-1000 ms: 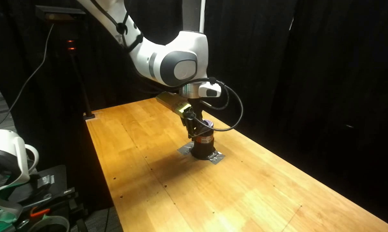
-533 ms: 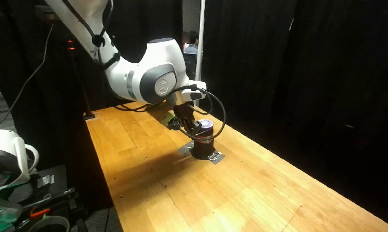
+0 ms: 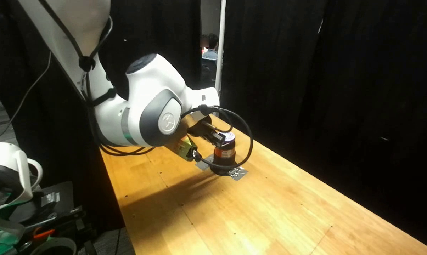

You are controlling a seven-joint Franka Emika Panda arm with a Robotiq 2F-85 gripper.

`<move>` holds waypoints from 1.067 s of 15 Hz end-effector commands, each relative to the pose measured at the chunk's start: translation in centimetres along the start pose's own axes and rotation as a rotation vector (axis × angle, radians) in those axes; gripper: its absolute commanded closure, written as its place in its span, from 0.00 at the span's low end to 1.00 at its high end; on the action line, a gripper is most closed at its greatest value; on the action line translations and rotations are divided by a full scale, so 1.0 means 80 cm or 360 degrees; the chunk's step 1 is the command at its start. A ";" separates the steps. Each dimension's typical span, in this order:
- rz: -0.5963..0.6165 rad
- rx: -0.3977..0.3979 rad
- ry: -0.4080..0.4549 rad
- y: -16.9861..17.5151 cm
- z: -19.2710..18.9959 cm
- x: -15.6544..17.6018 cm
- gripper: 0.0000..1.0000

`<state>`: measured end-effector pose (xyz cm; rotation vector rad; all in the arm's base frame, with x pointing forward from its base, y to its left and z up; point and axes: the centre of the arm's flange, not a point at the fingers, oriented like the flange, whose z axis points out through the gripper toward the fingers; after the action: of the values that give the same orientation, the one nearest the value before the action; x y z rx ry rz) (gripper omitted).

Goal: Put the elastic band on the cup

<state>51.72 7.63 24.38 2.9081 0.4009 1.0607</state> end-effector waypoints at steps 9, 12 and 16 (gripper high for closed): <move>-0.0136 0.0134 0.0636 -0.028 0.004 -0.142 0.82; -0.0178 0.0112 0.0753 -0.021 0.003 -0.156 0.80; -0.0241 0.0064 0.0921 -0.009 0.006 -0.107 0.79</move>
<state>48.37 7.08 20.63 2.6126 0.6165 1.7150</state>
